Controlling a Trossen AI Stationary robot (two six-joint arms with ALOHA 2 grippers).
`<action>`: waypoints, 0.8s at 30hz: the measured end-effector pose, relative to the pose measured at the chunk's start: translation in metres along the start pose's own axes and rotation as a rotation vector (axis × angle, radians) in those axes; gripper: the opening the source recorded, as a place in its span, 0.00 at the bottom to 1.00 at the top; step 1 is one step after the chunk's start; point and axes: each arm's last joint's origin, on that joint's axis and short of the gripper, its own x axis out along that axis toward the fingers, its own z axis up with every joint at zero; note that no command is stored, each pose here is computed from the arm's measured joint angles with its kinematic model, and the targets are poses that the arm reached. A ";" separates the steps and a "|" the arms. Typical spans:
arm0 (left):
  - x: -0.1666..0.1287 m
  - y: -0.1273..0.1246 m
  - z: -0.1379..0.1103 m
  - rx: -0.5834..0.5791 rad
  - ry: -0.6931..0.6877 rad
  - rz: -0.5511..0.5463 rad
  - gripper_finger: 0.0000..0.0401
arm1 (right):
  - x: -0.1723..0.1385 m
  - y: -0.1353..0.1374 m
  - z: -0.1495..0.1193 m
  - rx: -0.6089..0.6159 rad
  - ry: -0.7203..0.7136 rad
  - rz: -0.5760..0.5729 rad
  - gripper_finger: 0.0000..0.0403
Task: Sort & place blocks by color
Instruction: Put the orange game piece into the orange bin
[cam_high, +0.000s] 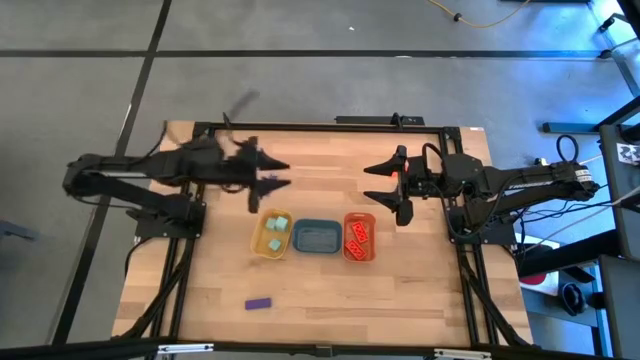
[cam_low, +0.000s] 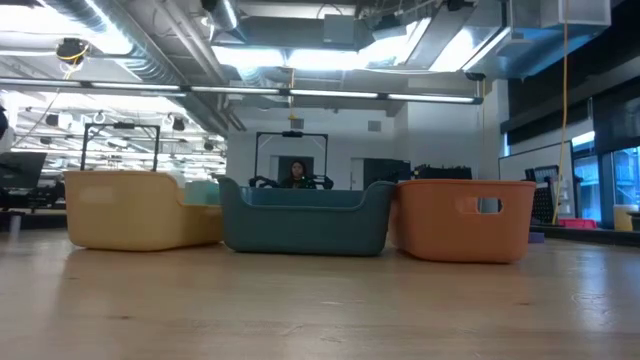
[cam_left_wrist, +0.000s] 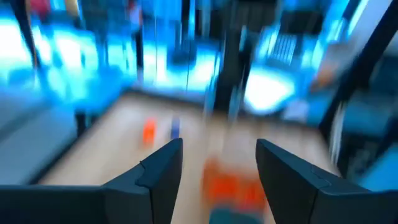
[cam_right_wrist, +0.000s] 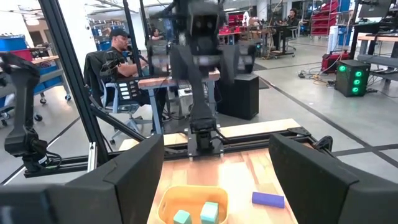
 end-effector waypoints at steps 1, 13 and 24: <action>-0.006 0.000 0.000 -0.012 -0.075 -0.008 0.49 | 0.000 0.000 0.000 0.000 0.000 0.000 0.73; -0.031 0.001 -0.040 -0.041 -0.274 -0.077 0.49 | 0.000 0.000 0.000 0.002 -0.004 0.000 0.73; -0.031 0.003 -0.039 -0.052 -0.293 -0.014 0.49 | -0.007 -0.036 0.004 0.728 -0.042 -0.526 0.69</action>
